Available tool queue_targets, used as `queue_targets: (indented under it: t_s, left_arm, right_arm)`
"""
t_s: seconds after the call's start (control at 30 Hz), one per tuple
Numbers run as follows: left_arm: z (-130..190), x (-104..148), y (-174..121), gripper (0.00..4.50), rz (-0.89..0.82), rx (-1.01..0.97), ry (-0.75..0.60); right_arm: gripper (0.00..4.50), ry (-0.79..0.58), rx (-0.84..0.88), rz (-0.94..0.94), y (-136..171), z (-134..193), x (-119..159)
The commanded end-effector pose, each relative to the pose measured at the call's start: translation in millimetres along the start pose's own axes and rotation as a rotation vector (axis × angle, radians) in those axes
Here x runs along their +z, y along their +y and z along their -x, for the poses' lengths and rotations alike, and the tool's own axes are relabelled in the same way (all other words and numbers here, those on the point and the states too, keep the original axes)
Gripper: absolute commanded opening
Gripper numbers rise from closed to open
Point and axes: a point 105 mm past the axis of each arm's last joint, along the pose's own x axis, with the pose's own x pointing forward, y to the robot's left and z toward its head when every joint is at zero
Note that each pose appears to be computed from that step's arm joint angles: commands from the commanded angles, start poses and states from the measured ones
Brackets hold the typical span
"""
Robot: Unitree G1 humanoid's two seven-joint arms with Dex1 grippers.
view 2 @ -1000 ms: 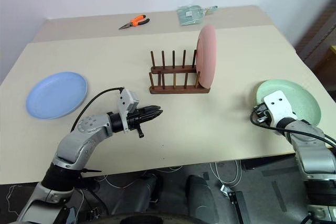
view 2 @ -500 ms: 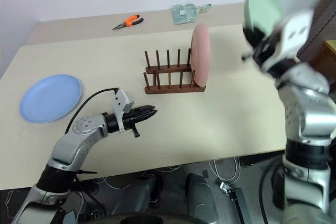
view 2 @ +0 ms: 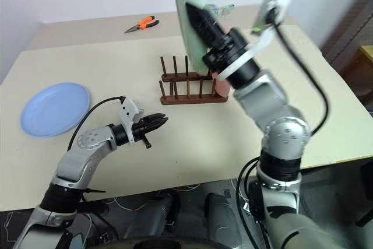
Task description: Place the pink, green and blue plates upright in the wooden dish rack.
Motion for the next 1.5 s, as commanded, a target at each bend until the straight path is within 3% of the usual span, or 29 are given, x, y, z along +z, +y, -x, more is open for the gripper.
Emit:
queue_targets:
  t_s: [0.03, 0.43, 0.53, 0.7, 0.77, 1.0, 1.1, 1.2, 1.27, 1.4, 1.5]
  left_arm:
    - [2, 9, -1, 0.61, -0.026, 0.008, -0.034]
    - [5, 8, 0, 0.61, -0.025, 0.019, -0.031]
    - [4, 9, -1, 0.61, -0.027, 0.017, -0.033]
    - [5, 10, -1, 0.61, -0.011, 0.012, -0.037]
    - [7, 11, 1, 1.16, -0.013, 0.019, -0.042]
    - [23, 22, 15, 4.45, -0.059, 0.107, -0.066]
    - [42, 33, 35, 4.49, -0.043, 0.235, -0.117]
    - [85, 47, 81, 4.49, -0.016, 0.562, -0.211]
    - [118, 46, 112, 4.49, -0.023, 0.822, -0.199]
    - [180, 45, 142, 4.49, 0.026, 1.205, -0.204]
    - [230, 23, 155, 4.49, 0.164, 1.489, -0.159]
  right_arm:
    - [0.01, -0.044, -0.027, 0.007, -4, -9, 2]
    - [0.01, 0.003, -0.184, -0.093, -40, -19, -20]
    - [0.9, 0.005, -0.223, -0.086, -51, -24, -22]
    - [3.47, 0.027, -0.223, 0.13, -54, -29, -13]
    - [4.43, 0.052, -0.189, 0.272, -51, -31, -8]
    - [4.44, 0.158, -0.037, 0.761, -41, -22, 13]
    - [4.47, 0.191, 0.067, 0.968, -31, -17, 19]
    - [4.47, 0.308, 0.283, 1.139, -9, -11, -3]
    - [4.47, 0.382, 0.383, 1.174, -2, -7, -22]
    - [4.47, 0.455, 0.493, 1.14, 3, -1, -57]
    - [4.47, 0.496, 0.527, 1.124, -2, 1, -78]
